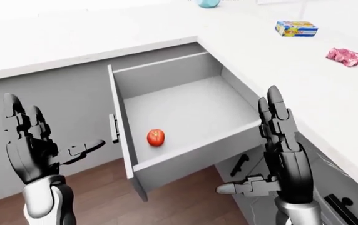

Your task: Close the left drawer.

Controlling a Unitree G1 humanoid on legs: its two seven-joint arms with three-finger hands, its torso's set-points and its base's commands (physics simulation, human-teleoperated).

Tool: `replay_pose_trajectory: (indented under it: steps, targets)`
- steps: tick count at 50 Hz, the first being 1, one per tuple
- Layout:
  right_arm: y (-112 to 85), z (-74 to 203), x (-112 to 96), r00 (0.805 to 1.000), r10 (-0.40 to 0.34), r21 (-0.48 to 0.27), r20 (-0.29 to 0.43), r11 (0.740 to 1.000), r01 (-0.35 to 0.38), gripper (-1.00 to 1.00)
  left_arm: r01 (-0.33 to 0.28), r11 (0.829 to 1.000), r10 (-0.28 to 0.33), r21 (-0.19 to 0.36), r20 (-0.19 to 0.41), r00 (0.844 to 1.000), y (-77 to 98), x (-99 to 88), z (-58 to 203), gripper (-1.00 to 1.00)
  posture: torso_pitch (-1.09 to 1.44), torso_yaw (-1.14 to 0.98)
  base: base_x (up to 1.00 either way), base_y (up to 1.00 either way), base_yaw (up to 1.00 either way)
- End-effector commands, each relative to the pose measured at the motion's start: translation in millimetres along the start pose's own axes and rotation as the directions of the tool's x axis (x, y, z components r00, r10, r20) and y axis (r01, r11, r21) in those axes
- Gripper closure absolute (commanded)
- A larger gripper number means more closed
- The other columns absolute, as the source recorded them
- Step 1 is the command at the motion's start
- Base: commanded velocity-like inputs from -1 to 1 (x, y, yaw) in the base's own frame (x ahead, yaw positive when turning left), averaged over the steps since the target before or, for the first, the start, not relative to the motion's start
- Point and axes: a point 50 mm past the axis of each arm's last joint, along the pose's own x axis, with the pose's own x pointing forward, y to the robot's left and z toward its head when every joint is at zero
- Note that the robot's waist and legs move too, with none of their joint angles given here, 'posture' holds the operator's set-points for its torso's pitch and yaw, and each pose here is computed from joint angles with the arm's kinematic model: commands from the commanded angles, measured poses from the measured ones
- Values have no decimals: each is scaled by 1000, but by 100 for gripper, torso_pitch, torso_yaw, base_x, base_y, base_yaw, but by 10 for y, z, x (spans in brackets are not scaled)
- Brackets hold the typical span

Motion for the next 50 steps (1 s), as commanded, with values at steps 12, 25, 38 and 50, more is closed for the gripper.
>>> replay_pose_trajectory:
  steps: [12,25,38,50]
  targets:
    - [-23,133,17,997,-13,-3,75,1000,14,-100,-10,999,8,30,42,999,9,88,-153,-100,0,0,0,0,0]
    - [-24,129,21,997,-13,-3,73,1000,13,-100,-8,999,10,49,-26,1000,0,92,-495,-100,0,0,0,0,0]
    - [-20,105,22,998,-13,-4,69,1000,13,-100,11,998,-8,59,-56,998,-50,56,-662,-100,0,0,0,0,0]
    - [-18,99,20,998,-13,-6,68,1000,14,-100,38,997,-34,61,-69,997,-121,14,-717,-100,0,0,0,0,0]
